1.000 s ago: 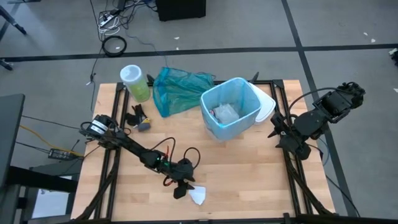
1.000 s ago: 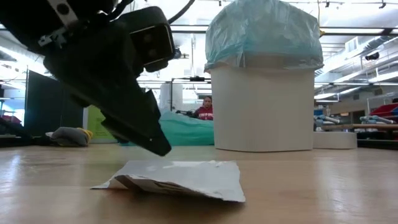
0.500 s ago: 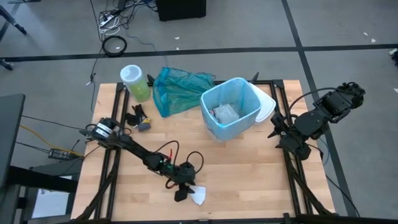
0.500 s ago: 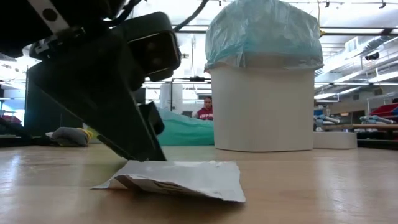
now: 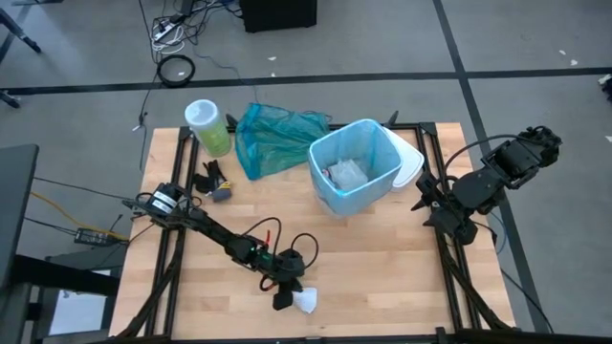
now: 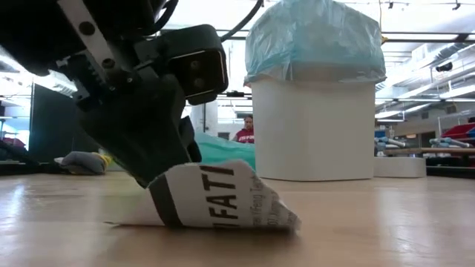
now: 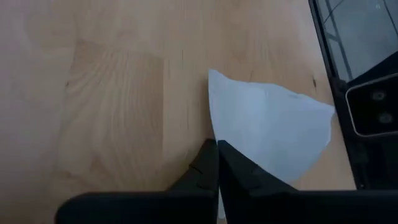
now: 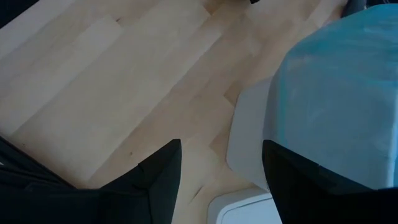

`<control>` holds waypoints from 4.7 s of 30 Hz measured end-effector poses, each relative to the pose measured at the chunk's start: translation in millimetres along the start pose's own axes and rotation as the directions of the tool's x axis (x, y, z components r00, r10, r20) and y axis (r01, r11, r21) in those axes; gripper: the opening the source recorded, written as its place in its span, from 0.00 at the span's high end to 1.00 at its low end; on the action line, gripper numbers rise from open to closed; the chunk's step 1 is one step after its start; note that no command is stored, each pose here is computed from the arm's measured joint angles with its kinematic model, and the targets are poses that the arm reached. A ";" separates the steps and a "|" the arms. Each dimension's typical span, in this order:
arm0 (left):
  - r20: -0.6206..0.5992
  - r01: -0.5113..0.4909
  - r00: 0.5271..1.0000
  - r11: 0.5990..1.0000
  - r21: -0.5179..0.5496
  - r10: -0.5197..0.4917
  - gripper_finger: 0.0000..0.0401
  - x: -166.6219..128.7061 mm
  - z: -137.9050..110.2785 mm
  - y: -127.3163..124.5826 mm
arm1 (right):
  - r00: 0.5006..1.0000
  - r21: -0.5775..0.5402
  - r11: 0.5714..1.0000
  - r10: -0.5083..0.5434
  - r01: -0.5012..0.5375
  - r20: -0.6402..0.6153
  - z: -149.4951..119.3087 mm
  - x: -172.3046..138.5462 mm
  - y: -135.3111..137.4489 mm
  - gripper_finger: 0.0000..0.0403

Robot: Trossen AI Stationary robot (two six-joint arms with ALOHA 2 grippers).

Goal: Place trash/remove bag and relplace
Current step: Put the white paper into the white trash bin, then adjust the white trash bin

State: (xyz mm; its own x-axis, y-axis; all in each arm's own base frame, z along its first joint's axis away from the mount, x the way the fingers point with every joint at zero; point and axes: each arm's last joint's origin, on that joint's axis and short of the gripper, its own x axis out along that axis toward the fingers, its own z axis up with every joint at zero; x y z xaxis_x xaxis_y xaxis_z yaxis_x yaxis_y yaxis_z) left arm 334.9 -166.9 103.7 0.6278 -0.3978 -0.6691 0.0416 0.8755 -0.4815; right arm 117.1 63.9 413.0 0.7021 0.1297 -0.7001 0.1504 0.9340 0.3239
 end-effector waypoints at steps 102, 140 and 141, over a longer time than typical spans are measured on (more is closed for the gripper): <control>0.496 -0.791 0.539 0.611 0.021 0.681 0.95 -350.5 280.2 9.3 | 0.408 0.415 0.534 -0.840 0.737 0.356 19.9 -22.9 -67.9 0.97; 0.075 -0.745 0.667 0.665 0.049 0.742 0.92 -384.6 219.0 23.9 | 0.685 0.402 0.699 -0.699 0.592 0.207 33.9 125.6 -137.8 1.00; 0.076 -0.753 0.658 0.656 0.048 0.749 0.92 -384.8 219.0 24.1 | 0.697 0.389 0.713 -0.685 0.583 0.213 36.0 128.3 -138.6 1.00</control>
State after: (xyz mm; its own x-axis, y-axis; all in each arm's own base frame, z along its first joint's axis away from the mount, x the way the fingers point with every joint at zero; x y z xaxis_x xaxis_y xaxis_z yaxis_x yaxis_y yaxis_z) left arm 264.5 67.4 473.6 0.5032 0.4150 -0.7580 -0.4082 0.8872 0.2148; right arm 211.3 -60.9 301.1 0.5342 -0.6202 -0.5744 0.7873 0.6125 0.0710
